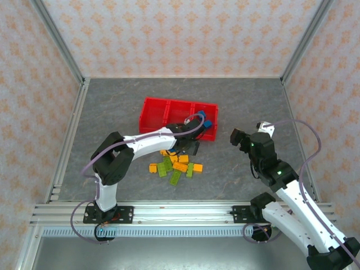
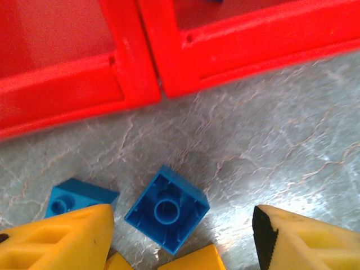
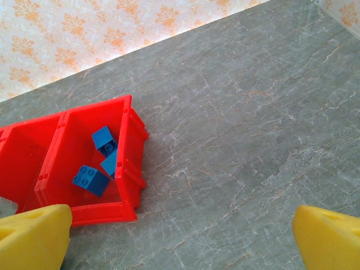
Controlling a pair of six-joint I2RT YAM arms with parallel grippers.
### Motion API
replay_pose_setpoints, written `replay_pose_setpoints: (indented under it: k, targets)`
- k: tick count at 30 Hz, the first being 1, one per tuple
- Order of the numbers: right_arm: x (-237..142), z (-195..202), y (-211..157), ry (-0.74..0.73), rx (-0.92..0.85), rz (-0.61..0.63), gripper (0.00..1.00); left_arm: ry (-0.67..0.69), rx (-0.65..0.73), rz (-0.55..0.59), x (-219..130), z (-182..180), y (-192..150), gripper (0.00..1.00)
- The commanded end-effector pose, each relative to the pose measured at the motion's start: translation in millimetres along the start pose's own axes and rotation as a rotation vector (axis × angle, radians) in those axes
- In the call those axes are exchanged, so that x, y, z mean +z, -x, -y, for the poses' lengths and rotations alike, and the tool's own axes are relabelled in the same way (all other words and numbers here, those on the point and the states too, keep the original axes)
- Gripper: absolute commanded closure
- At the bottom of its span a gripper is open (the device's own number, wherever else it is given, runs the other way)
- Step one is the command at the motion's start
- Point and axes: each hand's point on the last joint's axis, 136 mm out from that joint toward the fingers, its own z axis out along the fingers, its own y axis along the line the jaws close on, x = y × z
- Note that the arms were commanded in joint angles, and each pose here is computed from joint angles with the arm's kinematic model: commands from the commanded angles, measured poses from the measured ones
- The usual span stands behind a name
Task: Sort the legos into containers by color
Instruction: Pick up the lego from the center of the table.
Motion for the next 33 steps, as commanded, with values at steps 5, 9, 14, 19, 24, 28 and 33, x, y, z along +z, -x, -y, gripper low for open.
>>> replay_pose_setpoints:
  k: [5, 9, 14, 19, 24, 28, 33]
  targets:
    - [1.3, 4.1, 1.0, -0.021, 0.010, 0.015, 0.00, 0.025, -0.071, -0.014, -3.7, -10.0, -9.1, 0.31]
    - [1.3, 4.2, 0.9, -0.021, 0.012, 0.015, 0.00, -0.005, -0.078, -0.023, 1.1, -3.8, -11.4, 0.32]
    - [1.2, 4.3, 0.9, -0.022, 0.011, 0.014, 0.00, 0.001, -0.083, -0.051, 14.8, -4.0, -17.0, 0.36]
    - [1.2, 4.1, 0.6, -0.020, 0.009, 0.013, 0.00, -0.013, -0.096, -0.048, 19.6, -1.5, -11.9, 0.39]
    - [1.3, 4.0, 0.7, -0.020, 0.009, 0.014, 0.00, -0.020, -0.105, -0.035, 22.1, -0.1, -0.7, 0.39]
    - [1.5, 3.8, 0.1, -0.018, 0.009, 0.012, 0.00, -0.019, -0.107, -0.027, 25.3, 0.2, 9.1, 0.39]
    - [1.5, 4.0, 0.1, -0.019, 0.009, 0.012, 0.00, -0.023, -0.101, -0.010, 26.5, 4.5, 20.7, 0.38]
